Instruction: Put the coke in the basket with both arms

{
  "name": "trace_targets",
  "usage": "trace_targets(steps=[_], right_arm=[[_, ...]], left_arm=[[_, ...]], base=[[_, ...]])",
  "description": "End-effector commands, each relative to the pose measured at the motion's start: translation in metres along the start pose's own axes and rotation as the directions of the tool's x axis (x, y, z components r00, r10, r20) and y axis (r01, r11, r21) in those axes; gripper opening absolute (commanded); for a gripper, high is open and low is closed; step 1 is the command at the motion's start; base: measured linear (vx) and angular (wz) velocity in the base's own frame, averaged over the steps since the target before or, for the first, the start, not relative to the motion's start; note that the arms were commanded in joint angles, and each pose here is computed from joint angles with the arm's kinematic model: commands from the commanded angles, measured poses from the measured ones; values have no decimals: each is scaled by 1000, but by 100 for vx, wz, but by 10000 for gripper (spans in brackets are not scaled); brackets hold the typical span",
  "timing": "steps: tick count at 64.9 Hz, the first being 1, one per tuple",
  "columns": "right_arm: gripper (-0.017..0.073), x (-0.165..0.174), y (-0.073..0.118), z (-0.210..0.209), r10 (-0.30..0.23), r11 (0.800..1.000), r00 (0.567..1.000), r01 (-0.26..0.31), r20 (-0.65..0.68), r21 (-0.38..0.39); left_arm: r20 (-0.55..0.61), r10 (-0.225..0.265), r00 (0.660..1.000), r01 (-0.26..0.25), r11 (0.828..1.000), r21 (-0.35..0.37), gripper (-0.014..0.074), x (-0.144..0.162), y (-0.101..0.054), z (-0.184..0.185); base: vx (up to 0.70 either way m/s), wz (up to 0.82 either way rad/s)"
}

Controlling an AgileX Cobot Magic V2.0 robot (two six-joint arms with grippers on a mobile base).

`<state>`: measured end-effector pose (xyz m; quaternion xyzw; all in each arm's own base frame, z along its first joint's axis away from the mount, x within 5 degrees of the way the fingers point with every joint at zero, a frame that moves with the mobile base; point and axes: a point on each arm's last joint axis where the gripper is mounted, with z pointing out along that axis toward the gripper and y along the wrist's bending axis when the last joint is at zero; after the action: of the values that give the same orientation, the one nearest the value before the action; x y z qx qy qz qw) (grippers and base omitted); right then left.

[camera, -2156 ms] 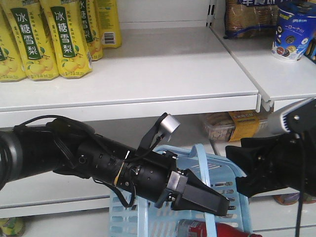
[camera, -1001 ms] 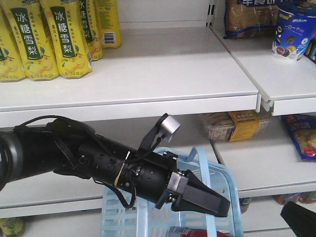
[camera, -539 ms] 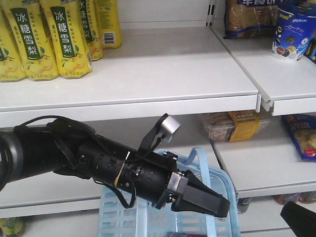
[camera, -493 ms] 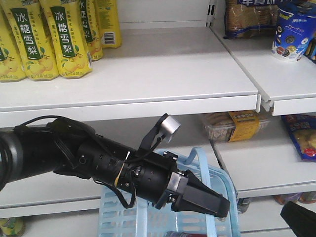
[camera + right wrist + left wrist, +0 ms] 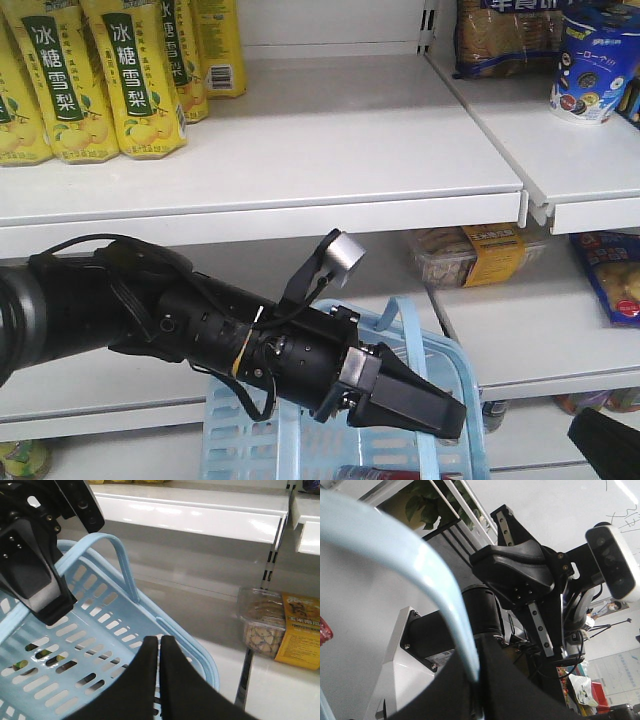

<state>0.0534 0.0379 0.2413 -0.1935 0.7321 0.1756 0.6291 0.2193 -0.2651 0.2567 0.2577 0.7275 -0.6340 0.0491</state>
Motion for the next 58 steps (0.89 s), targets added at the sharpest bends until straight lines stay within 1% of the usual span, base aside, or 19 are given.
trace_targets(steps=[1,8,11,14,16,21,24,29,32,37,40,47,50,58], right_arm=[[-5,-13,-3,-1,3,999,998,-6,63,41],[-5,-13,-3,-1,3,999,998,-6,63,41],[-5,-13,-3,-1,3,999,998,-6,63,41],[-5,-13,-3,-1,3,999,998,-6,63,41],[-5,-13,-3,-1,3,999,998,-6,63,41],[-5,-13,-3,-1,3,999,998,-6,63,41],[-5,-13,-3,-1,3,999,998,-6,63,41],[-5,-13,-3,-1,3,999,998,-6,63,41],[-5,-13,-3,-1,3,999,998,-6,63,41],[-5,-13,-3,-1,3,999,998,-6,63,41],[-5,-13,-3,-1,3,999,998,-6,63,41],[-5,-13,-3,-1,3,999,998,-6,63,41],[-5,-13,-3,-1,3,999,998,-6,63,41],[-5,-13,-3,-1,3,999,998,-6,63,41]], left_arm=[[11,64,998,-64,960,273,-5,-3,-51,-10],[21,80,997,-82,957,276,-5,-2,-58,-12],[35,91,995,-97,961,261,-5,-1,-62,-15],[45,99,994,-107,968,226,-5,3,-64,-17],[53,106,993,-115,975,189,-5,6,-64,-18],[72,116,991,-125,983,136,-5,14,-67,-24],[76,130,989,-138,984,110,-5,20,-70,-27],[96,167,981,-174,982,67,-5,33,-79,-35],[114,176,978,-181,983,39,-5,39,-81,-39],[161,227,961,-223,974,-44,-5,46,-85,-47],[187,249,950,-234,967,-101,-5,49,-85,-51],[228,292,929,-253,949,-187,-5,58,-88,-60],[241,314,918,-264,939,-220,-5,62,-90,-65],[264,360,895,-269,907,-324,-5,71,-87,-73]], base=[[0,0],[0,0],[0,0],[0,0],[0,0],[0,0],[0,0],[0,0],[0,0],[0,0],[0,0],[0,0],[0,0],[0,0]])
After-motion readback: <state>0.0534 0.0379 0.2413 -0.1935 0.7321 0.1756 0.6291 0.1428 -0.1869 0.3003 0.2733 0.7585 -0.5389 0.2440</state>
